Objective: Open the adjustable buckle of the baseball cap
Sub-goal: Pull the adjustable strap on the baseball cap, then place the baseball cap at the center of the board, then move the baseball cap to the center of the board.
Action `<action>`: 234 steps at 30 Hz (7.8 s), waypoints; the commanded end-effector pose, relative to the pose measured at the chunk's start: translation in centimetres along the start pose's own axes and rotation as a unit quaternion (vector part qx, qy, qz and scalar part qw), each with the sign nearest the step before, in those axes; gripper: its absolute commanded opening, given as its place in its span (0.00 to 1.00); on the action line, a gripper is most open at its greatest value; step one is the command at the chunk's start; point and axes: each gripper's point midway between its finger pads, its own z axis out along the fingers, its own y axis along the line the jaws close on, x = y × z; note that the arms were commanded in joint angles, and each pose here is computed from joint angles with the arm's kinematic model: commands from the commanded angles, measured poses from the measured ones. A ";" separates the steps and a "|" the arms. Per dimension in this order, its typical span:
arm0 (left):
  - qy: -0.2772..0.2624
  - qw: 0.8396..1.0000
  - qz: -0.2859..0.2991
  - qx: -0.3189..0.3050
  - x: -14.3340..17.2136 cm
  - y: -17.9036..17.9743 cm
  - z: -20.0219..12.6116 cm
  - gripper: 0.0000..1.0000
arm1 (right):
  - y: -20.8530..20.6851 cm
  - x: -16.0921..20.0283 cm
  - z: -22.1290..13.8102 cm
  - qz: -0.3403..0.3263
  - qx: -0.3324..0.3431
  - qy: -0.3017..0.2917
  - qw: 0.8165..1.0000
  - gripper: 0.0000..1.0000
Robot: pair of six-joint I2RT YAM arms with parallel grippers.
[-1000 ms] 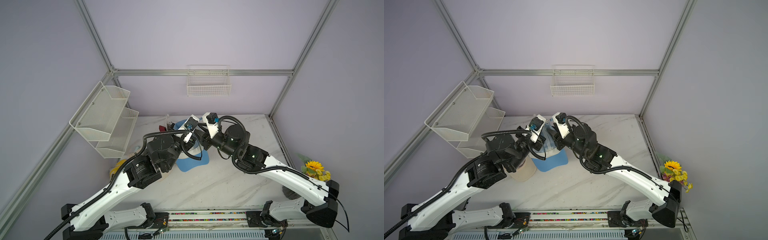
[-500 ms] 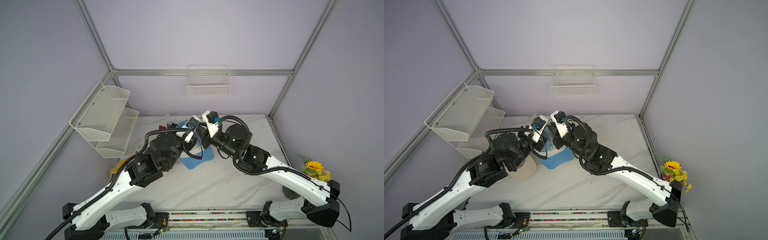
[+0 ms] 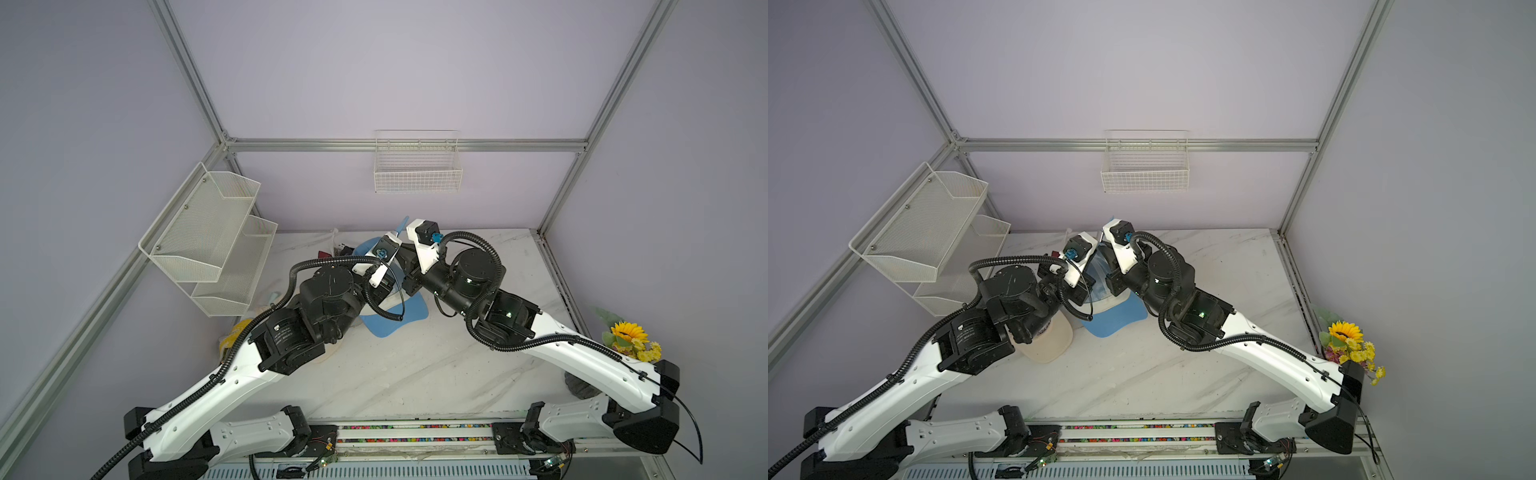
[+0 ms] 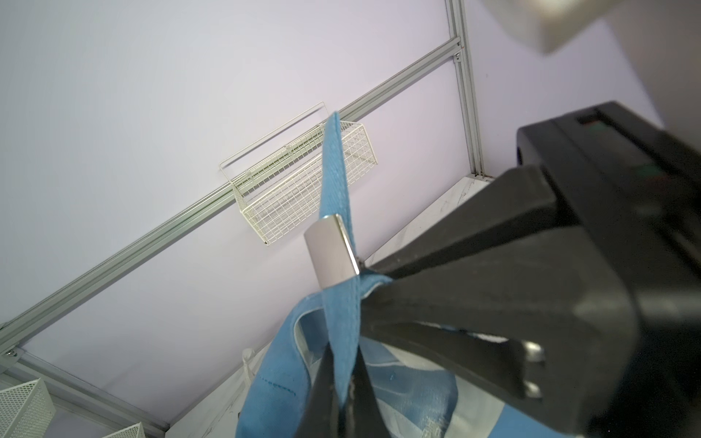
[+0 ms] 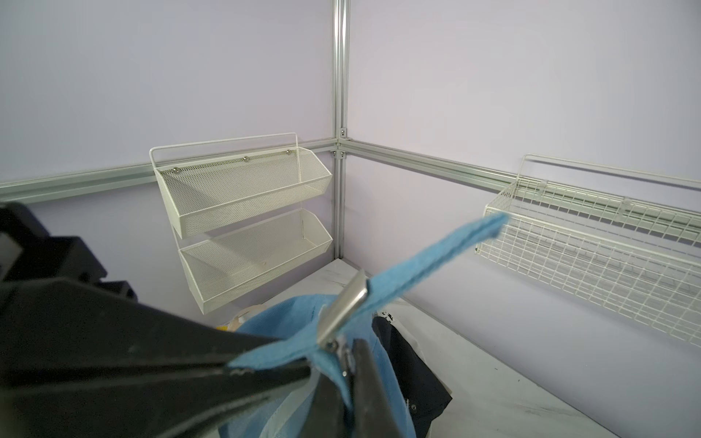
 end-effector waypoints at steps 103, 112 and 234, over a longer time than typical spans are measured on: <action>0.110 0.959 -0.244 0.097 18.2 -1.3 28.7 0.00 | -28.7 23.8 1.5 0.065 0.306 0.295 0.903 0.00; 0.112 0.955 -0.246 0.120 17.2 -1.8 31.9 0.80 | -31.8 24.6 0.9 0.072 0.329 0.311 0.889 0.21; 0.197 0.882 -0.337 -0.262 25.0 16.9 3.0 1.00 | -31.9 18.1 -5.4 0.077 0.412 0.232 0.878 0.97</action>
